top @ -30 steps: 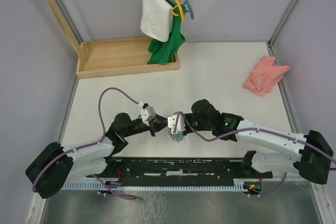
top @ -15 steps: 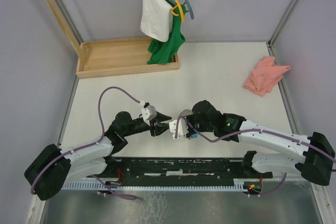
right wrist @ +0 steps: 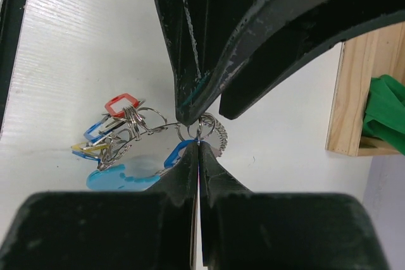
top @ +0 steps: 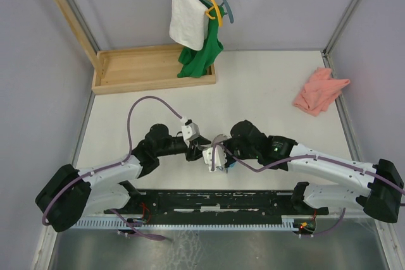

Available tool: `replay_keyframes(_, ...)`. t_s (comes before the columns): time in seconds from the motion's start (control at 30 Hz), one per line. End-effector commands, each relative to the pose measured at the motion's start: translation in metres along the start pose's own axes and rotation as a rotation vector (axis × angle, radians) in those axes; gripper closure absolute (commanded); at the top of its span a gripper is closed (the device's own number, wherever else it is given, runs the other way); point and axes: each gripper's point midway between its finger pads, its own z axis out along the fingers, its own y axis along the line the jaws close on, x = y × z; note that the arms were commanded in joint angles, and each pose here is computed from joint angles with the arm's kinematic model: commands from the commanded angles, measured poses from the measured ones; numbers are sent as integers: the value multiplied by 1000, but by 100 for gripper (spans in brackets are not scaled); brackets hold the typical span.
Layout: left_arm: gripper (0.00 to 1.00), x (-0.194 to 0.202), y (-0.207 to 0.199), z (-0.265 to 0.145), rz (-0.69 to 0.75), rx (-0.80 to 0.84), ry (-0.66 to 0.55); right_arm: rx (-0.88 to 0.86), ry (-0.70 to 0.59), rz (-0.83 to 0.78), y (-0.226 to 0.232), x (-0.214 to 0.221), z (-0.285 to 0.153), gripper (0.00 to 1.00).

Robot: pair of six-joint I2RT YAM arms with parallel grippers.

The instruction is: Put the keys on the keyring

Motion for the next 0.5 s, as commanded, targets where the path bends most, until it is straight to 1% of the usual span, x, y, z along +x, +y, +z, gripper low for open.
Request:
replay_keyframes(0.0,57,-14,-4,9,81,77,-4,52,-78,-47,-21,-26,-10,99)
replay_keyframes(0.13,66,-12,-10,11,81,123,5,53,-82,-52,-21,-28,-10,99)
replay_keyframes(0.23,70,-9,-11,12,75,136,18,57,-84,-54,-22,-29,-11,99)
replay_keyframes(0.27,73,-9,-12,12,74,138,19,56,-87,-53,-22,-30,-11,99)
replay_keyframes(0.3,79,-9,-12,12,73,142,20,57,-87,-52,-22,-30,-11,99)
replay_keyframes(0.37,94,-8,-12,12,75,146,22,57,-89,-51,-22,-31,-11,99)
replay_keyframes(0.4,97,-8,-12,12,75,144,23,58,-88,-49,-22,-31,-12,99)
replay_keyframes(0.47,97,-9,-9,11,74,122,22,63,-76,-37,-21,-28,-13,99)
